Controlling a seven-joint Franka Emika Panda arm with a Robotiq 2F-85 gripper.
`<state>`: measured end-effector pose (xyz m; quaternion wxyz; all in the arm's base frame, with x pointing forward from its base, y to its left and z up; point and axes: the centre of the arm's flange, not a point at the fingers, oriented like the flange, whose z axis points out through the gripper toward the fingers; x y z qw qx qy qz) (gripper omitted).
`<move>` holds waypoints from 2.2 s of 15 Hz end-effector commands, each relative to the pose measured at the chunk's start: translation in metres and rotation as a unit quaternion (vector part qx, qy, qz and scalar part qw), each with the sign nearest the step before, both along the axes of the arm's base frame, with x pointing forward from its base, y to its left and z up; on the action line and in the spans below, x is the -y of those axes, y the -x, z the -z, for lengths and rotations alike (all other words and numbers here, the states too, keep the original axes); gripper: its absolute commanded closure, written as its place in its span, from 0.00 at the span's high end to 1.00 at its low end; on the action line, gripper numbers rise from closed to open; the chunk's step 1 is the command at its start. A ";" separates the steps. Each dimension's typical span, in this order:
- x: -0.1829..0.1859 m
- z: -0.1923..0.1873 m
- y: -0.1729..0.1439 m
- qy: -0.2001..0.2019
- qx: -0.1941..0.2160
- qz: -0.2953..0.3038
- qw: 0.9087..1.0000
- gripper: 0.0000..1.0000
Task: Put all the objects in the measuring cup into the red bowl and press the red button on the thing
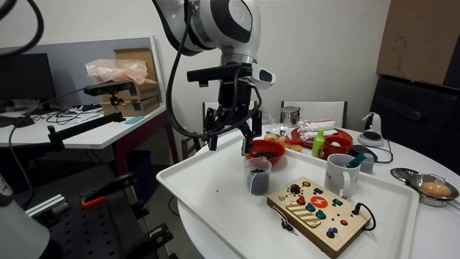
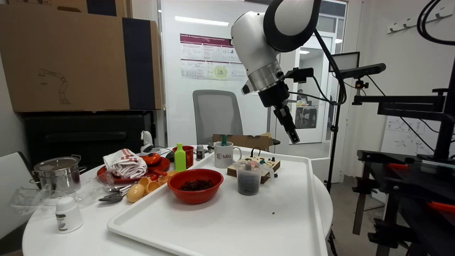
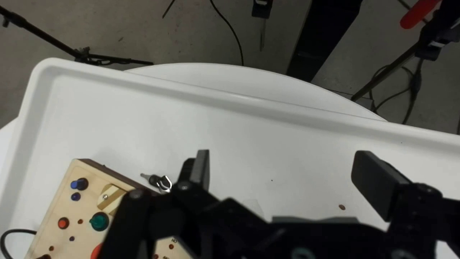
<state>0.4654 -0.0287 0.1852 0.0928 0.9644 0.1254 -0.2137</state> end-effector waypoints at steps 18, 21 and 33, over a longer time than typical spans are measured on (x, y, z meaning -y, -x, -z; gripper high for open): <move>0.041 0.072 -0.030 -0.084 0.046 -0.038 0.995 1.00; 0.038 0.074 -0.032 -0.093 0.047 -0.039 0.994 1.00; 0.013 0.087 -0.018 -0.105 0.060 -0.038 0.992 1.00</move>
